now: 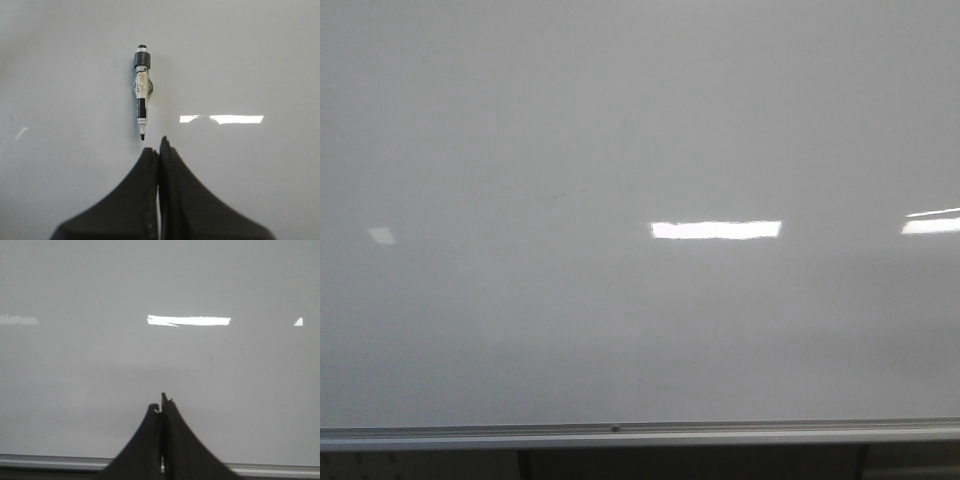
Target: Write number 0 on whiteboard
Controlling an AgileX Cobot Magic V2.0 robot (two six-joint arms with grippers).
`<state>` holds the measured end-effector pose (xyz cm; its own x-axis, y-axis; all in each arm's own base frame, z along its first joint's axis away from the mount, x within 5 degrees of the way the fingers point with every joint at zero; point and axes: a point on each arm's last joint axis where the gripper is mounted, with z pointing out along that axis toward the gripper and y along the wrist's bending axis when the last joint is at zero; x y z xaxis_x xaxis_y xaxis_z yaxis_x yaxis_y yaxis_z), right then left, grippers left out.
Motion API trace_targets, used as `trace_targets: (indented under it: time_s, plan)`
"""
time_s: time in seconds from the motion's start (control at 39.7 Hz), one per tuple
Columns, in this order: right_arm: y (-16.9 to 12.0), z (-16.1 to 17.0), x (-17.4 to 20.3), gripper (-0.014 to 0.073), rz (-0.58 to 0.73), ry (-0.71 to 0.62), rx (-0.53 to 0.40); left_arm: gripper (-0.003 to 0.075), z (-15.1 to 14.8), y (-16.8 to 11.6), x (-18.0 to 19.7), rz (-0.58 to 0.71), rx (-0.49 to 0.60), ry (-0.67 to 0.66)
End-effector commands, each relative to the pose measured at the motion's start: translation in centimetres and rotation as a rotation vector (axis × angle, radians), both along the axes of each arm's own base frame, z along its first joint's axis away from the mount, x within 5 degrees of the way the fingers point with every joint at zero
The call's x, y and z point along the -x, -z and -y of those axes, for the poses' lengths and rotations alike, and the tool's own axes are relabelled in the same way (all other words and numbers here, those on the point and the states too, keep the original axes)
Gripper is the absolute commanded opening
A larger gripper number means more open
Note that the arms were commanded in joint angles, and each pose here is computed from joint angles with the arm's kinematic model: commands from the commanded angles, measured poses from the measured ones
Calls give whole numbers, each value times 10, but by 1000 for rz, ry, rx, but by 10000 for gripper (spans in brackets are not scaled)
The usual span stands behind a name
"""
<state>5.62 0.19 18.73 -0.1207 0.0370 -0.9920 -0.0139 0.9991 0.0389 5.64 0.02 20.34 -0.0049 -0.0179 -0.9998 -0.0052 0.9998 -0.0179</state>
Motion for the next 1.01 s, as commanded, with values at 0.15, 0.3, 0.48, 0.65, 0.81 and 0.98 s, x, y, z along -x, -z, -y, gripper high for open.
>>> trace_targets:
  time_s: [0.15, 0.3, 0.48, 0.65, 0.81, 0.98]
  plan:
    - [-9, 1, 1, -69, 102, 10, 13, -20, 0, -2, 1, 86, 19, -3]
    - [-15, 1, 1, -69, 152, 14, 10, -20, 0, -6, 1, 138, 18, -4]
    - [-49, 1, 8, -69, 232, 11, 11, -19, -1, -35, 8, 374, 17, -7]
    - [-97, -1, 21, -66, 248, -6, 14, -19, 0, -82, 18, 358, -9, -5]
    - [-129, -2, 15, -66, 152, -21, 16, -19, -1, -111, 13, 191, -60, -17]
    - [-144, -2, -7, -66, 73, -22, 15, -20, -1, -122, -11, 46, -61, -17]
